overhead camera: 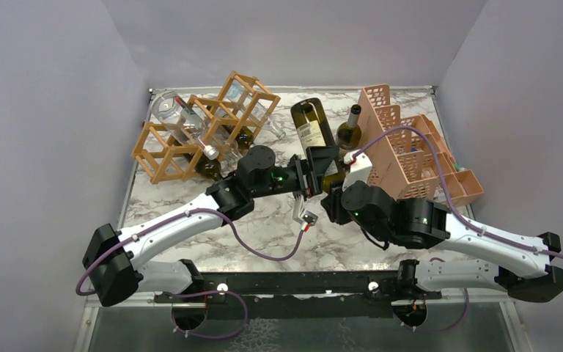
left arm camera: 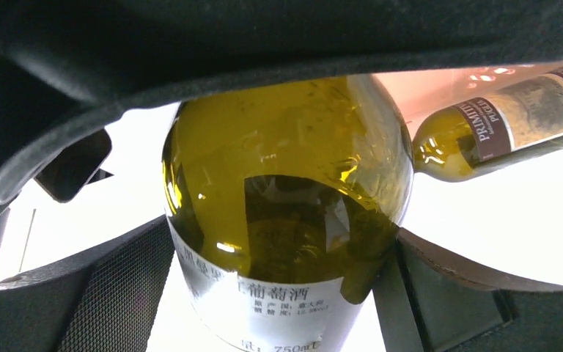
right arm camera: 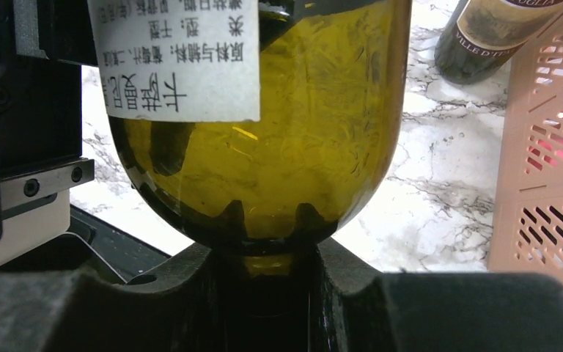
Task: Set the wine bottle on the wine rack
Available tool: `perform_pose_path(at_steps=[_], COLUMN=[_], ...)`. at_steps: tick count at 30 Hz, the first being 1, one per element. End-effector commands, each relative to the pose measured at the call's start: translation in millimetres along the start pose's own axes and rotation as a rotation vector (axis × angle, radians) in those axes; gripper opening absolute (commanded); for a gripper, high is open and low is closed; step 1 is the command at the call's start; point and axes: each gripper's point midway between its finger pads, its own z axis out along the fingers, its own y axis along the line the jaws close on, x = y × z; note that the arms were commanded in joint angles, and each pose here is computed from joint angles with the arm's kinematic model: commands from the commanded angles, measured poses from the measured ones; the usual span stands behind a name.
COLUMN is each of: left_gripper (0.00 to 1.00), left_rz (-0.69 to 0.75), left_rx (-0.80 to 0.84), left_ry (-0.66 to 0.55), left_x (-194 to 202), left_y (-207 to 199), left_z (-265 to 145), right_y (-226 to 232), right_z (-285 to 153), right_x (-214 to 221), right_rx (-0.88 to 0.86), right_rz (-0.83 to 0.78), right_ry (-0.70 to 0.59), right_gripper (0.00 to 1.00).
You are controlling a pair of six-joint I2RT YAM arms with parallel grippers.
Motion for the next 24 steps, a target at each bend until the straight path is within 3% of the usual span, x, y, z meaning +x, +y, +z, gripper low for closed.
perform_pose_path(at_steps=[1, 4, 8, 12, 17, 20, 24], left_gripper=[0.99, 0.99, 0.99, 0.99, 0.99, 0.99, 0.99], left_rz=[0.024, -0.062, -0.405, -0.703, -1.271, -1.314, -1.424], left_rx=[-0.181, -0.193, -0.221, -0.410, -0.721, -0.643, -0.655], left_ry=[0.036, 0.077, 0.253, 0.407, 0.619, 0.744, 0.808], left_x=[6.6, 15.2, 47.7, 67.7, 101.0, 106.7, 106.6], left_y=[57.6, 59.4, 55.9, 54.6, 54.1, 38.9, 28.8], left_z=[-19.7, -25.8, -49.7, -87.6, -130.4, -139.8, -147.5], right_y=[-17.3, -24.3, -33.0, -41.3, -35.2, -29.0, -18.6], right_z=[-10.4, -14.8, -19.0, -21.7, -17.7, -13.3, -5.0], right_x=[-37.6, -42.6, -46.1, -45.7, -48.1, -47.3, -44.6], right_rx=[0.058, 0.077, 0.111, 0.165, 0.147, 0.120, 0.085], right_rz=[0.052, 0.064, 0.077, 0.078, 0.050, 0.034, -0.009], right_ry=[-0.172, -0.200, -0.215, -0.199, -0.206, -0.212, -0.210], right_gripper=[0.01, 0.01, 0.01, 0.01, 0.01, 0.01, 0.01])
